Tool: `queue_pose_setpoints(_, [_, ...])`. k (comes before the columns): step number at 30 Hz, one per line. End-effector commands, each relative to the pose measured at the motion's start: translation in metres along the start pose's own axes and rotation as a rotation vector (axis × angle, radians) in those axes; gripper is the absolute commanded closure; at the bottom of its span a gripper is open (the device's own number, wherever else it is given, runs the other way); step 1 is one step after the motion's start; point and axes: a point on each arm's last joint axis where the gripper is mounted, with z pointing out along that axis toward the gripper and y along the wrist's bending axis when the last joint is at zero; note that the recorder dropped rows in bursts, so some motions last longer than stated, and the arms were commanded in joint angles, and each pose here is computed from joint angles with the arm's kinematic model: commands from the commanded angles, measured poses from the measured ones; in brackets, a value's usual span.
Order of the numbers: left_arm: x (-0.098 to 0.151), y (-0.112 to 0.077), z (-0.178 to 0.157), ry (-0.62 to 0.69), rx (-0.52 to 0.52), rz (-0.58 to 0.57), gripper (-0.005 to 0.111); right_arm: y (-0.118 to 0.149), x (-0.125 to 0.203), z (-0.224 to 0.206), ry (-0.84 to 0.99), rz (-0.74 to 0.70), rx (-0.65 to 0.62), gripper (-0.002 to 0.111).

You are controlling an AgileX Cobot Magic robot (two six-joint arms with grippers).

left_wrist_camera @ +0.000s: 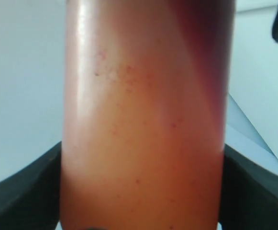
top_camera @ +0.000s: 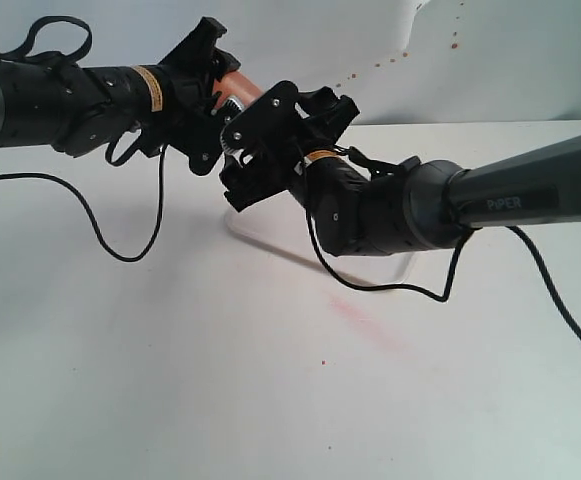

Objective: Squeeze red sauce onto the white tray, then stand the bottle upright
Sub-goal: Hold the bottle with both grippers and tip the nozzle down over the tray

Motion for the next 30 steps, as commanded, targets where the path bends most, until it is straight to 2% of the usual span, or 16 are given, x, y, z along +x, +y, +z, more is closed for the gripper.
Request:
queue_pose_setpoints(1, [-0.008,0.027,-0.006,-0.024,-0.145,-0.022,0.107,0.001,0.007,0.004,0.037,0.009,-0.019,0.003])
queue_pose_setpoints(6, [-0.008,0.027,-0.006,-0.025,-0.15,-0.02,0.107,0.006,0.012,0.004,0.084,0.009,-0.074,0.003])
queue_pose_setpoints(11, [-0.008,0.028,-0.006,-0.025,-0.153,-0.02,0.107,0.005,0.013,0.004,0.092,-0.04,-0.065,0.003])
queue_pose_setpoints(15, [-0.007,0.027,-0.006,-0.023,-0.152,-0.021,0.107,0.003,0.013,0.003,0.111,-0.011,-0.044,0.003])
queue_pose_setpoints(30, [-0.006,0.027,-0.006,-0.02,-0.151,-0.004,0.107,-0.014,-0.012,-0.024,0.115,0.028,-0.088,0.003])
